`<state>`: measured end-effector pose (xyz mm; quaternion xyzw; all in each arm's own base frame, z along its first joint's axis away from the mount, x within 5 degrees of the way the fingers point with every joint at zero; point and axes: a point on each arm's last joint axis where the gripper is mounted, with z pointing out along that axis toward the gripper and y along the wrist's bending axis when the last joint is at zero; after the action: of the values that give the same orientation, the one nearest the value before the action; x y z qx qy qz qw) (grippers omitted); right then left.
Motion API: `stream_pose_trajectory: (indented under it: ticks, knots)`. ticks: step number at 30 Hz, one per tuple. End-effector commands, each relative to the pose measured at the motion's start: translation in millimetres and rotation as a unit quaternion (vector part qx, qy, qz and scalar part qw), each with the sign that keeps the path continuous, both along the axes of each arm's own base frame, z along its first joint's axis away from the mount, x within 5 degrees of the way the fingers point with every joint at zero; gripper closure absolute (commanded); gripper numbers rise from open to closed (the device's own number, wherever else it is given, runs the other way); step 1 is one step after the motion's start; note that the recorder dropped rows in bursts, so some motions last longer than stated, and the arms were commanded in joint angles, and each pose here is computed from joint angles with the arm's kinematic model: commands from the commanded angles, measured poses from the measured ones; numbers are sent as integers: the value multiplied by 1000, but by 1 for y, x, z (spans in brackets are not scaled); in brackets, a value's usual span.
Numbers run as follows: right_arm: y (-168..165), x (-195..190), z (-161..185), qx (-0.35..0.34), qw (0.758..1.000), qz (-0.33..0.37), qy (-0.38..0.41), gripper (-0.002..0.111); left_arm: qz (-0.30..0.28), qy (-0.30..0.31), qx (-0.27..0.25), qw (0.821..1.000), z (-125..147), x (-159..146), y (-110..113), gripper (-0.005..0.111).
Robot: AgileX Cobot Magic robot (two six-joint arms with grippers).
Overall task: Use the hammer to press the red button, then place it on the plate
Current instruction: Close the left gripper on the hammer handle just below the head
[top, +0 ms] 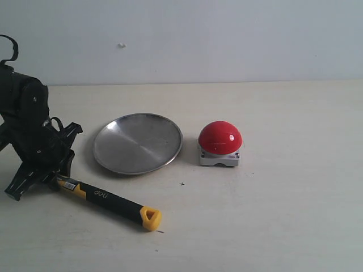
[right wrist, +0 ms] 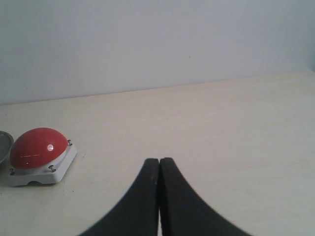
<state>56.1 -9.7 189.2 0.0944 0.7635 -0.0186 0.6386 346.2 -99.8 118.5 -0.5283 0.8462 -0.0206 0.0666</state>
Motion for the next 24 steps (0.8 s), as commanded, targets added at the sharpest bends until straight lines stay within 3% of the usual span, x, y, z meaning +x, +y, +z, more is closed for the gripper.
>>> stream_pose_trajectory:
  ticks: [1,24]
  knots:
    - [0,0,2,-8,1000,-2,-8,108,-4,-7,-1,1000,6,0,0,107]
    - [0,0,2,-8,1000,-2,-8,108,9,-23,-10,1000,6,3,-2,107]
